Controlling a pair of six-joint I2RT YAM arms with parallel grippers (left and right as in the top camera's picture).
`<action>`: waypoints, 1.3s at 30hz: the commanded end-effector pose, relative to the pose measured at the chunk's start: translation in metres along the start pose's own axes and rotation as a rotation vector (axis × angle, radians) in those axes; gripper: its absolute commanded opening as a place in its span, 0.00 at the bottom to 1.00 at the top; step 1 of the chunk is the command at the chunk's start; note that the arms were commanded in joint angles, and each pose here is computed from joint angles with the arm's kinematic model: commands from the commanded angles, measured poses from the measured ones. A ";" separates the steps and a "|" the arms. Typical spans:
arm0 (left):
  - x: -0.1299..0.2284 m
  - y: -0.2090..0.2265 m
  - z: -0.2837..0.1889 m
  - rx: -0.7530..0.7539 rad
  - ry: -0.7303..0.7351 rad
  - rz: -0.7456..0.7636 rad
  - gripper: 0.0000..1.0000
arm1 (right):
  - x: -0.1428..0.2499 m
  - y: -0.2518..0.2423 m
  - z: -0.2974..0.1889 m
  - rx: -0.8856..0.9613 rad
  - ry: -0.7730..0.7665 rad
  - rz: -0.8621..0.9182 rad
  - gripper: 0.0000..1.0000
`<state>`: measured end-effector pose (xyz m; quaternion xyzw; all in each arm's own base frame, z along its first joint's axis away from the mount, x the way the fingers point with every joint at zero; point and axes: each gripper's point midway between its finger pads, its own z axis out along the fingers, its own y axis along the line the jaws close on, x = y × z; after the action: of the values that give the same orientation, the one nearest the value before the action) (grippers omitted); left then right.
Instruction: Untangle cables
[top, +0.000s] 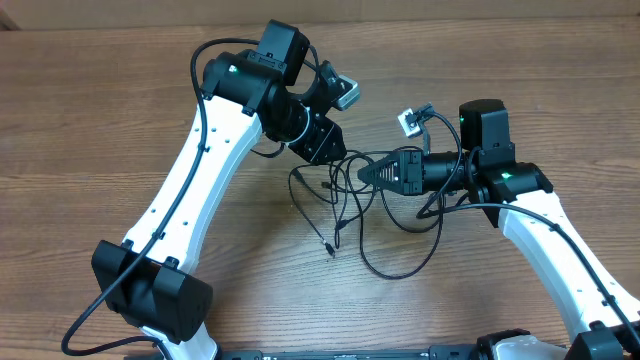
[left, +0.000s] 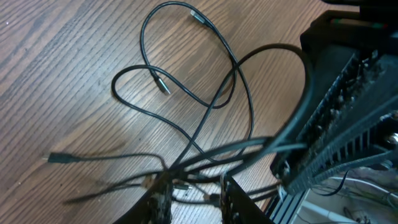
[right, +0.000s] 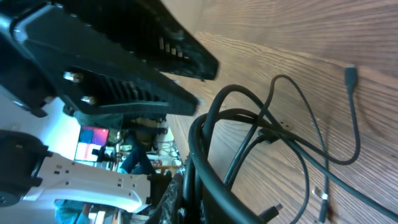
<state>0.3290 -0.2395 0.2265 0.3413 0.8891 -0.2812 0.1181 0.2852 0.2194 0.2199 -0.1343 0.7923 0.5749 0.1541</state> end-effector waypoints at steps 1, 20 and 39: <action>-0.005 -0.013 -0.013 0.014 -0.041 0.075 0.27 | -0.012 0.003 -0.001 0.017 -0.036 0.026 0.04; -0.008 -0.006 -0.013 -0.024 -0.048 0.081 0.26 | -0.017 0.051 -0.005 -0.214 0.010 -0.065 0.04; -0.012 0.076 -0.042 -0.323 -0.118 -0.176 0.04 | -0.020 0.047 -0.005 -0.189 -0.004 -0.042 0.04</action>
<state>0.3753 -0.2051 0.2194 0.2752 0.9269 -0.1874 0.1733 0.2821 0.2294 0.2669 -0.1644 0.7282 0.6493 0.1453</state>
